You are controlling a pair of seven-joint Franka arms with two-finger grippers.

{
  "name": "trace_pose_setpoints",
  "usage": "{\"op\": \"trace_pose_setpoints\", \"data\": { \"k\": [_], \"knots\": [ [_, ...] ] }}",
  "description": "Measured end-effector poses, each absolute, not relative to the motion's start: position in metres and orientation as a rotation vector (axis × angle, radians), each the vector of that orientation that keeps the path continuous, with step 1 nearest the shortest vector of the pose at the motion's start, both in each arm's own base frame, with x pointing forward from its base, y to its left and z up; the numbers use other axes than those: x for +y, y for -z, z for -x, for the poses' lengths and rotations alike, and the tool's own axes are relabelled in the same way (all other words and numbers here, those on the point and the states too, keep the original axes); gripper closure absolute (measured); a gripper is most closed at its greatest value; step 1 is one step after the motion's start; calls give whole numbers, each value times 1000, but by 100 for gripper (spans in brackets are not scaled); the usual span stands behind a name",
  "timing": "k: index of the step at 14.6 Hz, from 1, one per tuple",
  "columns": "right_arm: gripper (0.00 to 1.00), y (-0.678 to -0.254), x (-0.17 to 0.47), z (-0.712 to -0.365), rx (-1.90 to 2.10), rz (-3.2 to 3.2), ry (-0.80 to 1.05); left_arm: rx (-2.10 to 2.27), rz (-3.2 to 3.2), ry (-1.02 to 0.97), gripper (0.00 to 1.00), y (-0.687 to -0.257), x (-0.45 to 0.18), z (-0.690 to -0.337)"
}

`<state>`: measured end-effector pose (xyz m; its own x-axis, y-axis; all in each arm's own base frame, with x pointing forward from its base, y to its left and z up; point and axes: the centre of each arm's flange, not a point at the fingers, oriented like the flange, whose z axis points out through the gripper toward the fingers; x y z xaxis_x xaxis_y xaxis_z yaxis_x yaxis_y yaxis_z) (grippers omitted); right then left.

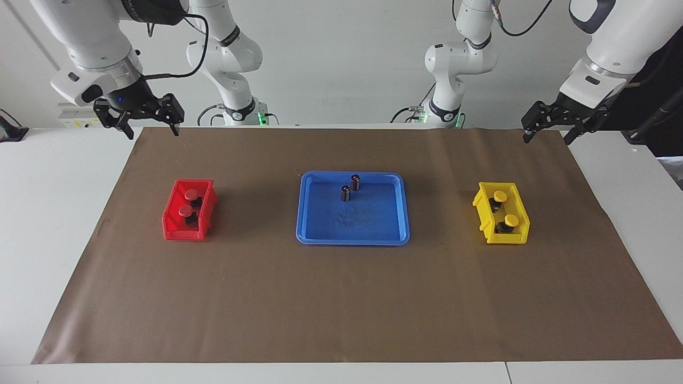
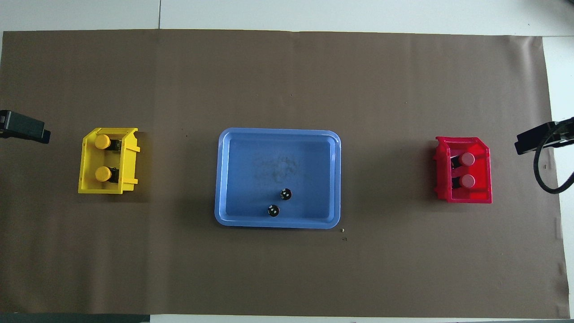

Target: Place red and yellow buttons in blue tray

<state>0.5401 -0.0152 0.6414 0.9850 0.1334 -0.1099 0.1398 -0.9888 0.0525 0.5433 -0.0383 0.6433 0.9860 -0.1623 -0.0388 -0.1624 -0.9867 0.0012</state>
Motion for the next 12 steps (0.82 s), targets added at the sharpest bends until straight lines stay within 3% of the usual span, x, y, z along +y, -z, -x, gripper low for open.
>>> {"op": "trace_pose_setpoints", "data": {
  "k": [12],
  "knots": [
    [0, -641, -12, -542, 222, -3070, 140, 225, 3131, -15, 0, -646, -43, -546]
  ]
}}
